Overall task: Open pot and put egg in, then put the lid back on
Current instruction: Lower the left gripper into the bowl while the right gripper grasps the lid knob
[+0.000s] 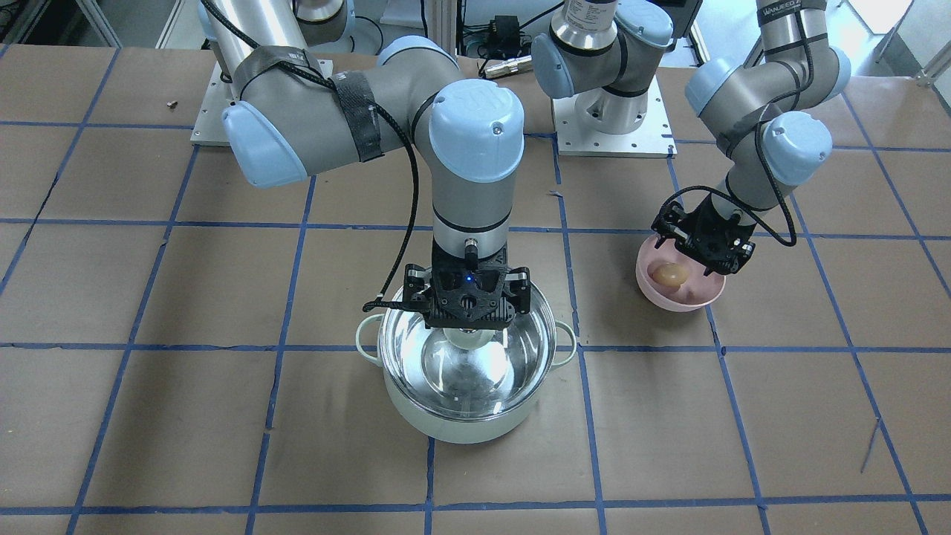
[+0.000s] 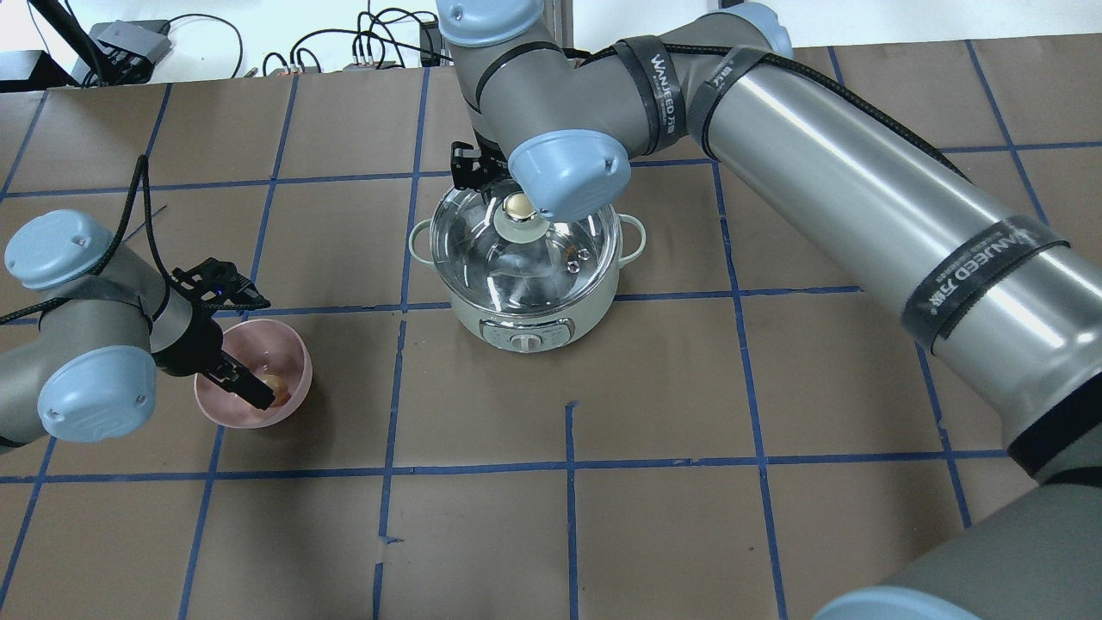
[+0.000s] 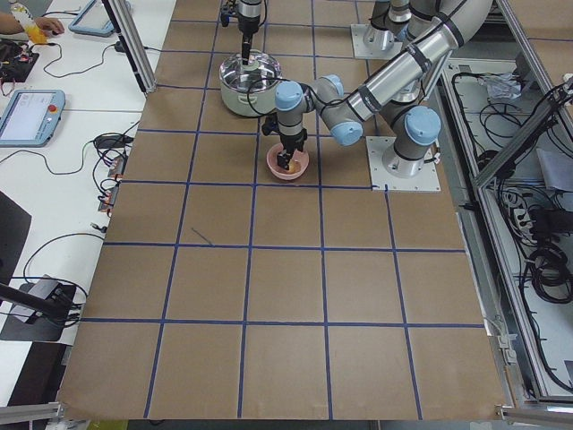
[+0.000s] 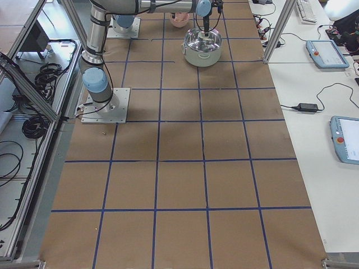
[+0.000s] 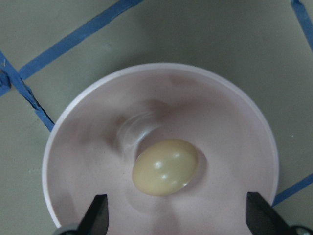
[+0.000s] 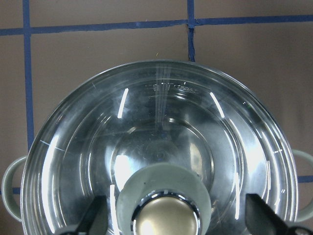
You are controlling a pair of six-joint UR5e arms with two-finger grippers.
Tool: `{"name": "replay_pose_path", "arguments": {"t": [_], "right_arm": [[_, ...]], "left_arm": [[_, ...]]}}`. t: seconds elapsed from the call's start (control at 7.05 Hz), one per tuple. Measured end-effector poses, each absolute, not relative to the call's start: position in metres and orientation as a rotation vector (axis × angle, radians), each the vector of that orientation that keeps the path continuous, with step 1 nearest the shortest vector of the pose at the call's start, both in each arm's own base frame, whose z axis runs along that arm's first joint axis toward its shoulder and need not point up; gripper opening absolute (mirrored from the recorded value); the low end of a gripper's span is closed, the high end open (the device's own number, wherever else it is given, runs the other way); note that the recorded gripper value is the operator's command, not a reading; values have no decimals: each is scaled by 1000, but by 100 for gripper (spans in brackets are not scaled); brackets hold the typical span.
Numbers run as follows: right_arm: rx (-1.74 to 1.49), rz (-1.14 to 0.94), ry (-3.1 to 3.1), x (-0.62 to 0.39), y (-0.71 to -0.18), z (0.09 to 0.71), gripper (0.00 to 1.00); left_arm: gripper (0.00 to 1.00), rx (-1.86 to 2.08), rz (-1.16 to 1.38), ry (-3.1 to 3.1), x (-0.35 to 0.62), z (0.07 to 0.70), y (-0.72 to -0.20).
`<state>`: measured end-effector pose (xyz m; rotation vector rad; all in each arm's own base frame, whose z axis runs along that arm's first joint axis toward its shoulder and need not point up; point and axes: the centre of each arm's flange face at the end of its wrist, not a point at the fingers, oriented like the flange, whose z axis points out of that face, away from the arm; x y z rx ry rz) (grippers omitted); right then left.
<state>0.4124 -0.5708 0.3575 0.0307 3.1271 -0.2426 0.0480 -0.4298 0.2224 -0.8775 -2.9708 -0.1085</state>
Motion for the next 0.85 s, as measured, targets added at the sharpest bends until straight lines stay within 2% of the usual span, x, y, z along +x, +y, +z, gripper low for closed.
{"name": "replay_pose_path", "arguments": {"t": [0.43,0.85], "right_arm": [[-44,-242,3131,413,-572,354,62],[-106,-235,3131,414,-571,352,61]], "left_arm": [[98,-892,-82,-2973,47,217,-431],[98,-892,-40,-2981,47,212,-437]]}}
